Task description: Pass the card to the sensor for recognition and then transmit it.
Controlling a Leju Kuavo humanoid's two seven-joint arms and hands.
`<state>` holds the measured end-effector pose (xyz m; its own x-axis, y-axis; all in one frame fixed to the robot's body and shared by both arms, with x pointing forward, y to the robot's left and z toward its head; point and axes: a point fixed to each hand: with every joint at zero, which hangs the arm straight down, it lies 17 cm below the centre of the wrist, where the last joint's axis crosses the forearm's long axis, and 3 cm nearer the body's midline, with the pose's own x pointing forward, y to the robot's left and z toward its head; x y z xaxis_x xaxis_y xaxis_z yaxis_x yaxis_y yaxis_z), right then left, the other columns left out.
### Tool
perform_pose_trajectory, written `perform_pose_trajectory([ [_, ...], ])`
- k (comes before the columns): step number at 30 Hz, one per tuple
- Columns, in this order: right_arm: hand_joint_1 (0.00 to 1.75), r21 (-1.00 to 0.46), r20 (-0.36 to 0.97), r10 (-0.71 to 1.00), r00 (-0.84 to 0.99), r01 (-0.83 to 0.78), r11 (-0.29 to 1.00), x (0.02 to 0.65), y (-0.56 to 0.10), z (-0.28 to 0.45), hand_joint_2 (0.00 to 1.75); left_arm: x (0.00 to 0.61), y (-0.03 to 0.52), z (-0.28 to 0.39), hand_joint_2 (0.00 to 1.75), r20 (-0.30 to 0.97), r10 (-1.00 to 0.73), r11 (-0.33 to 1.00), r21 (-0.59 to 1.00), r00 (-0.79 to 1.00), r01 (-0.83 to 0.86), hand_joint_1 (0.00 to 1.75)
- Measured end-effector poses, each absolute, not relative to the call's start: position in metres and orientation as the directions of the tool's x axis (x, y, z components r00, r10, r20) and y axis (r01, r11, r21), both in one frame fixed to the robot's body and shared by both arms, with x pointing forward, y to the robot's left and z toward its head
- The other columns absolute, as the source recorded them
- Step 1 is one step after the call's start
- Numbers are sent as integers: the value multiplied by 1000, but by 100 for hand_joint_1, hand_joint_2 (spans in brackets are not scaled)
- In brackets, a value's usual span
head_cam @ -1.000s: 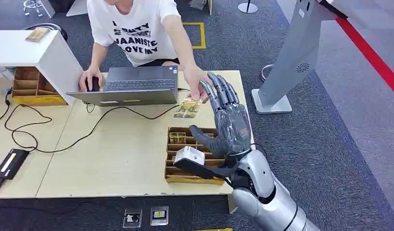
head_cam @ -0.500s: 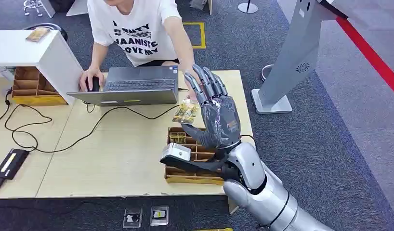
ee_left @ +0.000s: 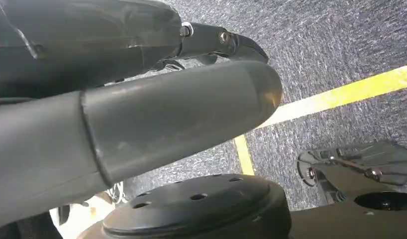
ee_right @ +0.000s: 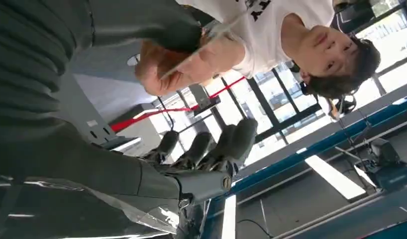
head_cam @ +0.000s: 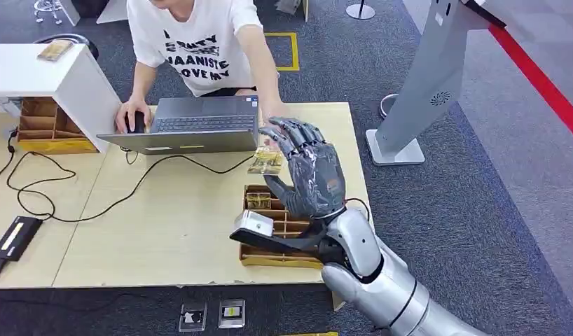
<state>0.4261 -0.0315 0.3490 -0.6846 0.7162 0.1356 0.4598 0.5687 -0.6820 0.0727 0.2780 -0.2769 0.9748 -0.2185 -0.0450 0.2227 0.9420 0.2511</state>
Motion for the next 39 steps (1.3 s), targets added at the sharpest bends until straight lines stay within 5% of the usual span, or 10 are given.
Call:
perform_pose_trajectory([
  [3, 175, -680, 138, 714, -686, 459, 572, 426, -31, 349, 175, 73, 278, -277, 0, -45, -218, 942, 251, 975, 222, 0],
  [39, 175, -637, 243, 673, -698, 409, 654, 431, -36, 347, 175, 68, 279, -277, 0, -53, -186, 948, 254, 981, 193, 0],
])
